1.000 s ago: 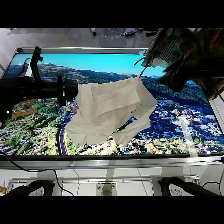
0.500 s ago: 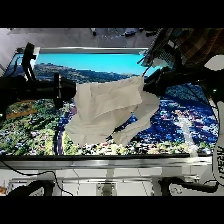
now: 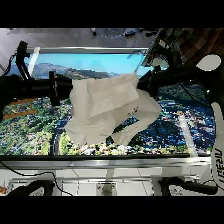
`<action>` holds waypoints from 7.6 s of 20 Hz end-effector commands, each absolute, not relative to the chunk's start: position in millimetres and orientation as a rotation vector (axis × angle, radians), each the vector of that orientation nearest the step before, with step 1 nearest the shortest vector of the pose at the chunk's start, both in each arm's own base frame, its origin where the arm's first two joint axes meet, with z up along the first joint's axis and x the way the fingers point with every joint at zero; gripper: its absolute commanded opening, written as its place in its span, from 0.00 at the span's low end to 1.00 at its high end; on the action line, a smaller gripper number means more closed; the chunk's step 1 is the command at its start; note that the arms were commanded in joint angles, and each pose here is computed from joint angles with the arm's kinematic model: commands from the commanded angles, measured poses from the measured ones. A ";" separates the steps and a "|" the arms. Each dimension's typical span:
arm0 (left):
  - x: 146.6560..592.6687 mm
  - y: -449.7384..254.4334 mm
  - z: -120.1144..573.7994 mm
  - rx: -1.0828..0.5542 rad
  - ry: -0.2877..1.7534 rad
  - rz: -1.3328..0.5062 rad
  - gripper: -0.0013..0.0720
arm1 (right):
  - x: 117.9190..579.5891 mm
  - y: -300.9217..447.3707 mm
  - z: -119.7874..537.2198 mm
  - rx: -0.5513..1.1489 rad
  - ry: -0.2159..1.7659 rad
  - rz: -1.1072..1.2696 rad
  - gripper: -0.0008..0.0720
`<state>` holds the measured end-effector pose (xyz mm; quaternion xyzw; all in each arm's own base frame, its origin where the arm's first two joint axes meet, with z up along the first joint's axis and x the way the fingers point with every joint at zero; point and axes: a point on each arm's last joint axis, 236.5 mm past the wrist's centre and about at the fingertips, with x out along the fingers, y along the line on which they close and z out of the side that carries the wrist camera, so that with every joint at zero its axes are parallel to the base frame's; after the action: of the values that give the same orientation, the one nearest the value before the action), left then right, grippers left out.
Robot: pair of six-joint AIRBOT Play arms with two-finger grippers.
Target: Fold the clothes and pants, and hang the long-sleeved shirts on hangers.
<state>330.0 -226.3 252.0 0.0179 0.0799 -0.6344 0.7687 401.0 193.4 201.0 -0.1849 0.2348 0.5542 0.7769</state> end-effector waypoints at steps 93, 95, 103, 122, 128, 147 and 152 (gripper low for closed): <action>315.9 -195.4 327.4 -0.191 0.267 -1.188 0.06 | 381.8 192.4 287.8 -0.347 0.392 0.992 0.04; 317.0 -213.1 333.8 -0.180 0.228 -1.197 0.06 | 370.2 212.1 286.8 -0.389 0.372 1.055 0.04; 331.3 -228.8 346.0 -0.105 0.119 -1.146 0.06 | 315.1 282.7 296.9 -0.433 0.274 1.298 0.04; 293.4 -189.7 363.4 -0.041 0.114 -1.121 0.71 | 334.8 294.6 348.8 -0.258 0.102 1.222 0.04; 307.2 -102.7 334.1 0.392 0.157 -0.769 0.70 | 328.9 295.6 344.1 -0.268 0.120 1.247 0.04; 330.1 -120.7 262.5 0.179 0.219 -1.250 0.70 | 285.9 303.0 333.3 -0.297 0.154 1.434 0.04; 334.6 -128.1 270.3 0.198 0.191 -1.220 0.70 | 364.1 271.0 357.4 -0.181 0.141 1.049 0.04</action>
<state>332.1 -124.5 266.0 0.0906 0.0972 -0.5759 0.8067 314.1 295.6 341.1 -0.1152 0.0742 0.6027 0.7861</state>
